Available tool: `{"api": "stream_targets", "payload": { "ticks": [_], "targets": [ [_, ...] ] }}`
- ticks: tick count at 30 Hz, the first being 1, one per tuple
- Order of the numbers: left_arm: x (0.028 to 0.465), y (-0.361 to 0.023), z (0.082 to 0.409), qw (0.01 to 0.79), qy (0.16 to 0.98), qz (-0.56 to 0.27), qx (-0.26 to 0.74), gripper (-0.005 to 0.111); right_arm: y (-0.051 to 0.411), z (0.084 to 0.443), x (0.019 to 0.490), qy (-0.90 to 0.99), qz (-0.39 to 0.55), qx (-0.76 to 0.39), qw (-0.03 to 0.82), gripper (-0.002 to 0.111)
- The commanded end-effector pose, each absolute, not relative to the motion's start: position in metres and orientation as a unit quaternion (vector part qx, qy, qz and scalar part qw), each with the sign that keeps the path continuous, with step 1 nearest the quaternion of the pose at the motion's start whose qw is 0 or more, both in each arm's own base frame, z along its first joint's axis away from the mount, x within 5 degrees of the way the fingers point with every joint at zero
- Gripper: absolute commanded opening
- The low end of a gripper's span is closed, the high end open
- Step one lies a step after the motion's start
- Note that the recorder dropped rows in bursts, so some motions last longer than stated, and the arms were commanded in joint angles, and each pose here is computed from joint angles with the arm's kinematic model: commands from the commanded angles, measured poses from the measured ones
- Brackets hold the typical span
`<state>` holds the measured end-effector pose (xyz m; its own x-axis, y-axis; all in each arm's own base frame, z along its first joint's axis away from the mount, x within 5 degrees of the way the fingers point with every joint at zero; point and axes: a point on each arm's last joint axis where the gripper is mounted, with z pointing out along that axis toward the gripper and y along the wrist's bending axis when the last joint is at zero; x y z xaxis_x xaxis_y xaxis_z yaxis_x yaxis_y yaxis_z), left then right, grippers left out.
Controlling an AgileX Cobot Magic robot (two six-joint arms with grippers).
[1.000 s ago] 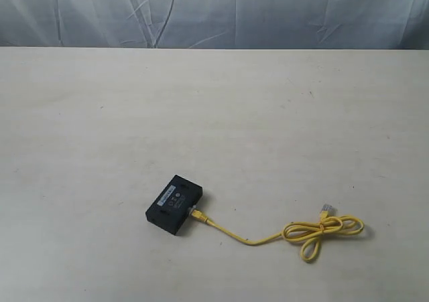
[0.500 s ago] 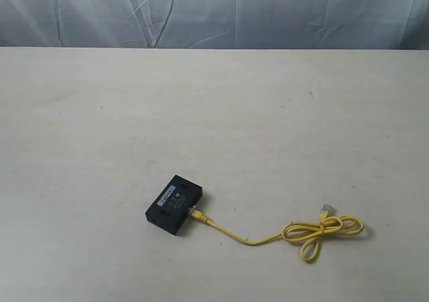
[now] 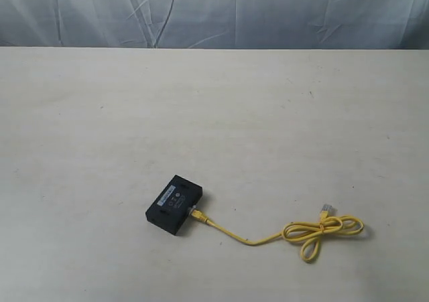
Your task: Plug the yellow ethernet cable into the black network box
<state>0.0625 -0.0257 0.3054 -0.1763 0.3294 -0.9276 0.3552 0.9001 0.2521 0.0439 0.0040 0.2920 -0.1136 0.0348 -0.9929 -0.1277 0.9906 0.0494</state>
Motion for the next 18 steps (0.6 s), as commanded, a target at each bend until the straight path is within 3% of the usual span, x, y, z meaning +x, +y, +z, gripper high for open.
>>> {"api": "stream_targets", "payload": {
  "ticks": [1, 7, 18],
  "targets": [
    [0.061, -0.025, 0.305, 0.605, 0.765, -0.011, 0.219, 0.0, 0.004, 0.258, 0.044, 0.757, 0.037, -0.057, 0.649, 0.0],
    [0.061, -0.025, 0.305, 0.605, 0.765, -0.011, 0.219, 0.0, 0.006, 0.221, 0.045, 0.776, 0.043, -0.061, 0.627, 0.0],
    [0.061, -0.025, 0.305, 0.605, 0.765, -0.01, 0.219, 0.0, 0.008, 0.191, 0.051, 0.793, 0.055, -0.06, 0.603, 0.0]
  ]
}}
